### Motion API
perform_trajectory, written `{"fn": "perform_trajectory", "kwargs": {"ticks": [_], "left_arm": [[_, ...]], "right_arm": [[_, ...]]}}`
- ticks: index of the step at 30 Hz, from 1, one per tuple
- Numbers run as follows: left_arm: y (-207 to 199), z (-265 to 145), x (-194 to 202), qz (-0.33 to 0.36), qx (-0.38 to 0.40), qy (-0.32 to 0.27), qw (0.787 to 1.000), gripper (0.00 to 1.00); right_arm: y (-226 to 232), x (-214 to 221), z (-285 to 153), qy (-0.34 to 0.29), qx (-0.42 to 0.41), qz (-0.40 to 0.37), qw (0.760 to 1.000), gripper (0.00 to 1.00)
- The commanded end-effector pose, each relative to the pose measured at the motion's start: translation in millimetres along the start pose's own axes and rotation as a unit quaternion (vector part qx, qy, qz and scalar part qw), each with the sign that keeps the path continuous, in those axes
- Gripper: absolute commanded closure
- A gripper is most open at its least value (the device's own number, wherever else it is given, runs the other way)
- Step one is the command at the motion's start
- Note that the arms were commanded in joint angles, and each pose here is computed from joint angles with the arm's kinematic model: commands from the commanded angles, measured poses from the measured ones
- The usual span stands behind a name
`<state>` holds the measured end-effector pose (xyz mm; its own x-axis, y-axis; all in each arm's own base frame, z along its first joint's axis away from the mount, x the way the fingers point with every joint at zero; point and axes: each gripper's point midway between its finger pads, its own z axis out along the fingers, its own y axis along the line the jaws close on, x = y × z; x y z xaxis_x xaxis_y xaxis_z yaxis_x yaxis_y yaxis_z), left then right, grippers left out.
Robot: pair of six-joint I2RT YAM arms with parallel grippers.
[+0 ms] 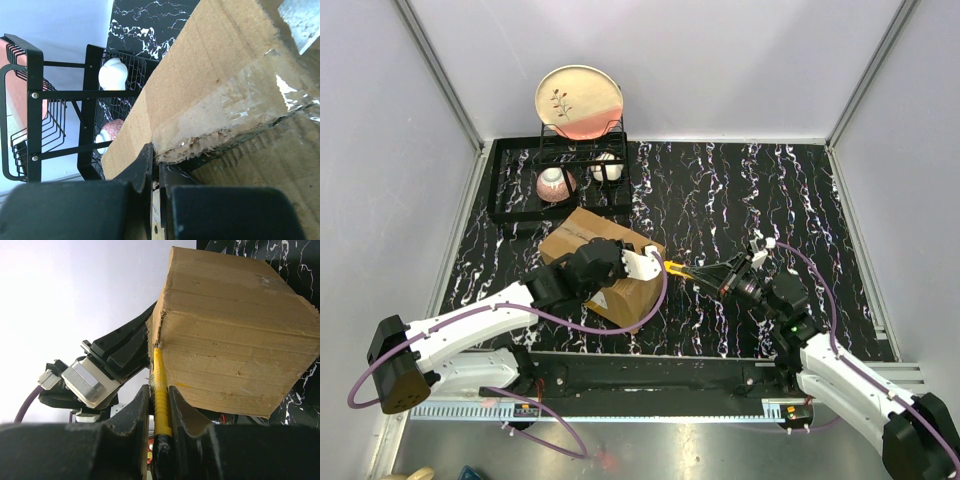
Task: Unpack the express box
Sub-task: Cut the express box at the center of the board.
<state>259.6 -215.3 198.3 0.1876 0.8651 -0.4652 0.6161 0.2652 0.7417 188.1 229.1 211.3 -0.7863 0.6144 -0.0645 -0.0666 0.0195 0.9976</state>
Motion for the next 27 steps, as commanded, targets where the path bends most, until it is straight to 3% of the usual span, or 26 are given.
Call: {"fn": "perform_trajectory", "kwargs": {"ticks": [1, 27], "left_arm": [[9.4, -5.4, -10.0, -0.028, -0.019, -0.026, 0.999, 1.00], [6.2, -4.4, -9.1, -0.025, -0.014, -0.026, 0.999, 1.00]], "right_arm": [[13.2, -0.2, 0.2, 0.005, -0.023, -0.007, 1.000, 1.00], [21.2, -2.3, 0.3, 0.001, -0.048, -0.016, 0.999, 1.00]]}}
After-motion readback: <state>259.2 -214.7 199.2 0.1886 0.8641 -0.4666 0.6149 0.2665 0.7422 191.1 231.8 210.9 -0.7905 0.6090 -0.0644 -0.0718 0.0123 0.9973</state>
